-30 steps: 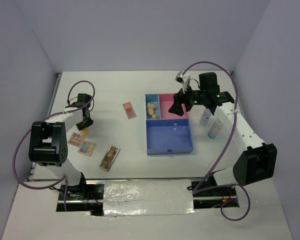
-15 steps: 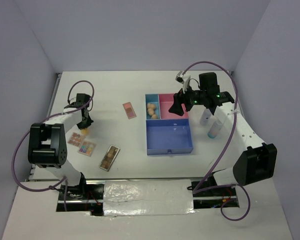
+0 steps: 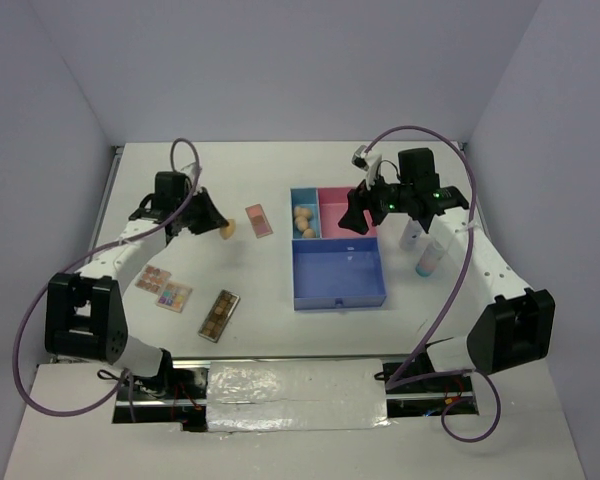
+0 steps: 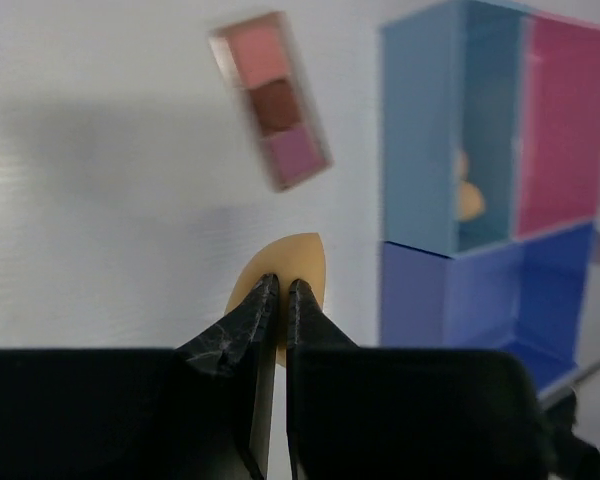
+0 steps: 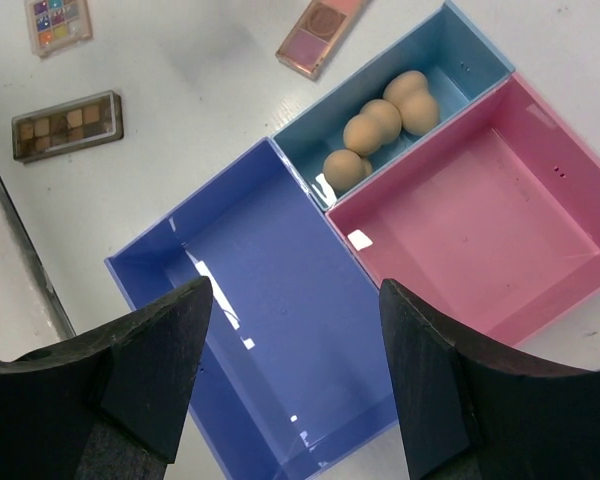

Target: Organize the makeup

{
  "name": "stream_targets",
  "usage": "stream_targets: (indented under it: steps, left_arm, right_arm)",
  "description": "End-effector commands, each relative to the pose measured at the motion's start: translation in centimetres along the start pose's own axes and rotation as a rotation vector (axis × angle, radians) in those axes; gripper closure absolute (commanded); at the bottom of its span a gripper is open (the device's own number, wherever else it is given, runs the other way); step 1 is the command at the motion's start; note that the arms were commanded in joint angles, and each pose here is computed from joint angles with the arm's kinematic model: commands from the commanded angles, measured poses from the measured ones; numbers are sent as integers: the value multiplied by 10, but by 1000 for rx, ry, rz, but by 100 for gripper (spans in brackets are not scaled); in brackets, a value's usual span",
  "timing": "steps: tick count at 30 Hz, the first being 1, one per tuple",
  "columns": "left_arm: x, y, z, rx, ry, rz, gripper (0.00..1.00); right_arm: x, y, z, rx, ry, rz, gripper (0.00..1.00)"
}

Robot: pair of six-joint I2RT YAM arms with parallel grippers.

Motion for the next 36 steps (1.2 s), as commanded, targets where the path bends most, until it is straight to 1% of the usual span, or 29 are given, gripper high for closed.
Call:
stream_targets:
  steps: [1, 2, 3, 4, 6, 7, 8, 9, 11, 12, 14, 15, 18, 19, 20, 22, 23, 25, 26, 28, 30, 31, 32, 36]
  left_arm:
    - [-3, -4, -91, -113, -368, 63, 100]
    - [-5, -7, -103, -131, -401, 73, 100]
    - [-6, -11, -125, -162, -448, 83, 100]
    - [-17, -14, -133, -167, -466, 93, 100]
    - [-20, -16, -159, -198, -518, 95, 100]
    - [-31, -19, -162, -191, -516, 106, 100]
    - [-33, -15, -171, -196, -530, 96, 100]
    - [-45, -21, -172, -183, -523, 117, 100]
    - [-56, -17, -182, -181, -537, 104, 100]
    - [-74, -25, -177, -169, -512, 136, 100]
    - [-86, -22, -184, -164, -500, 141, 100]
    - [-100, -29, -180, -159, -477, 160, 100]
    - [-115, -30, -182, -157, -442, 166, 96]
    - [-118, -29, -182, -151, -430, 163, 93]
    - [-119, -27, -184, -151, -427, 156, 85]
    - [-123, -29, -182, -146, -406, 159, 75]
    - [-124, -29, -181, -144, -397, 160, 66]
    - [-125, -31, -181, -144, -399, 169, 60]
    - [-125, -30, -182, -145, -400, 168, 50]
    - [-122, -31, -183, -150, -405, 168, 41]
    - [-120, -30, -185, -154, -408, 164, 37]
    - [-119, -31, -183, -155, -404, 164, 36]
    - [-117, -30, -184, -157, -406, 159, 35]
    - [-106, -27, -186, -159, -416, 137, 34]
  right_arm:
    - [9, 13, 0, 61, -33, -51, 25]
    - [10, 13, -1, 60, -39, -49, 25]
    - [11, 12, 0, 61, -39, -49, 25]
    - [11, 13, 0, 64, -42, -49, 24]
    - [13, 12, 0, 69, -52, -47, 24]
    - [14, 12, 0, 73, -55, -46, 23]
    - [15, 10, 0, 72, -60, -44, 23]
    - [16, 9, 0, 73, -64, -41, 22]
    - [15, 6, 1, 79, -64, -36, 20]
    - [16, 5, 1, 79, -66, -34, 19]
    - [15, 4, -1, 80, -70, -29, 19]
    - [16, 4, -1, 79, -74, -27, 18]
    - [19, 5, -5, 86, -97, -22, 17]
    - [21, 5, -6, 87, -105, -20, 17]
    - [21, 5, -6, 87, -110, -20, 16]
    - [22, 4, -8, 86, -119, -16, 16]
    - [23, 3, -10, 85, -128, -14, 15]
    - [24, 4, -13, 89, -145, -11, 15]
    - [26, 3, -18, 86, -166, -3, 14]
    - [31, 5, -27, 88, -212, 2, 12]
    - [35, 8, -34, 89, -244, -5, 8]
    - [38, 11, -37, 84, -258, -14, 1]
    - [45, 10, -45, 60, -285, -21, 0]
    - [58, 14, -51, -27, -206, -93, 0]
Point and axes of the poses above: each gripper's point midway between its finger pads, its own x axis back along the fingers, its own z axis along the line the jaws close on, y = z × x, the point moved 3 cm from there along x, back along the fingers, and after that the axes turned 8 degrees about x, right-handed, at the moved point
